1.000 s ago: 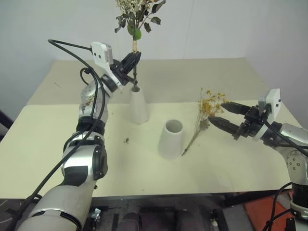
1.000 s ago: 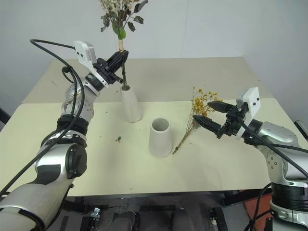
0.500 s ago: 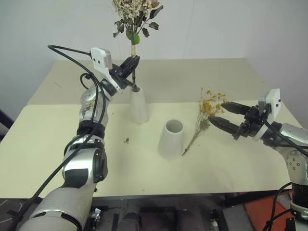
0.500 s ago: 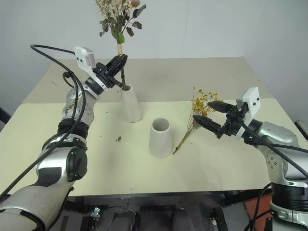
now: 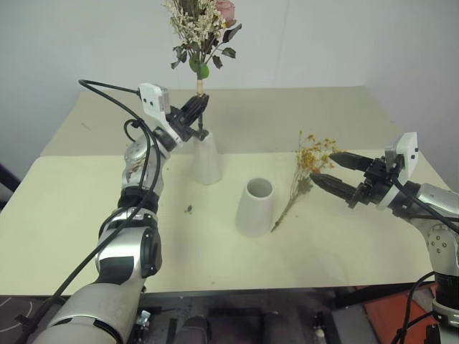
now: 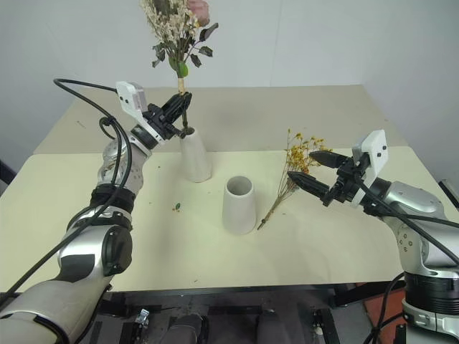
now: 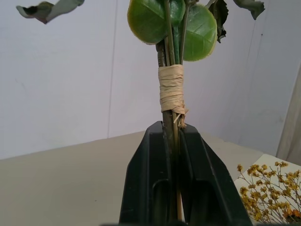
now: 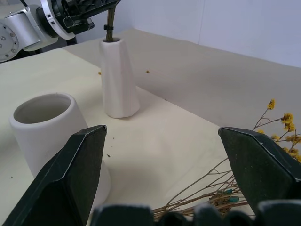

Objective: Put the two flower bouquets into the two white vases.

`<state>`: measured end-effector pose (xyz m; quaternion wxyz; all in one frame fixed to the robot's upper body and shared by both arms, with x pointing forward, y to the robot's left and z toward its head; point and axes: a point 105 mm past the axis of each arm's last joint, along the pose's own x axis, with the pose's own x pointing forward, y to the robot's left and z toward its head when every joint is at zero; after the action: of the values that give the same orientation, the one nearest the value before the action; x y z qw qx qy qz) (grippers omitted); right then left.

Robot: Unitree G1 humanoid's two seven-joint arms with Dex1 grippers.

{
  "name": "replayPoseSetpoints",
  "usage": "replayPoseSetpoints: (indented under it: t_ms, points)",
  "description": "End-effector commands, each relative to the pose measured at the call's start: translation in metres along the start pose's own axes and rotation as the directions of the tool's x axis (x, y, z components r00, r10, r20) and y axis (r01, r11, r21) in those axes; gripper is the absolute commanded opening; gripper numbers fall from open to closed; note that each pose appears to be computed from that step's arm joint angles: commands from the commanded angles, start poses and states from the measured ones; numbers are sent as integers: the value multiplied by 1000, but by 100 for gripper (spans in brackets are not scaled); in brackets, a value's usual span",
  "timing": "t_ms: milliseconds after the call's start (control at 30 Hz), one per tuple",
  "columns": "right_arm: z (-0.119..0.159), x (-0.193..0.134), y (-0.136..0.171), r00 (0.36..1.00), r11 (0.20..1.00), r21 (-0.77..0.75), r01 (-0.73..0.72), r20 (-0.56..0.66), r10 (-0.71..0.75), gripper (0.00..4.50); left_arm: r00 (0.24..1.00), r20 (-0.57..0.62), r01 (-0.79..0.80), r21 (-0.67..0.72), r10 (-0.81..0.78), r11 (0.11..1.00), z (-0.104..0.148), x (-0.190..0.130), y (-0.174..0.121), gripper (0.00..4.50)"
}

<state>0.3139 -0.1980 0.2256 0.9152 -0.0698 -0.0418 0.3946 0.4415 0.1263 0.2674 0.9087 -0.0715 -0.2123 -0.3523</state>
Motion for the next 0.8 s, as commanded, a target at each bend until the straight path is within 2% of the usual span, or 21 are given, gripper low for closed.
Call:
replayPoseSetpoints:
  t_ms: [33,533,567,633,800]
  points:
    - [18,-3,3,998,999,-52,-4,62,7,450,999,38,13,36,-14,999,12,2,-3,2]
    - [20,-1,2,998,998,-57,-12,62,15,450,1000,8,2,20,-2,1000,2,-7,-3,2]
    - [20,-1,2,998,998,-57,-13,61,16,450,1000,-2,8,15,-8,1000,1,-7,-3,73]
    - [20,-1,2,998,998,-57,-15,61,18,450,1000,-10,18,11,-18,1000,2,-9,-4,122]
    - [20,0,2,998,998,-57,-19,60,22,450,999,-4,35,27,-35,999,9,-18,-5,284]
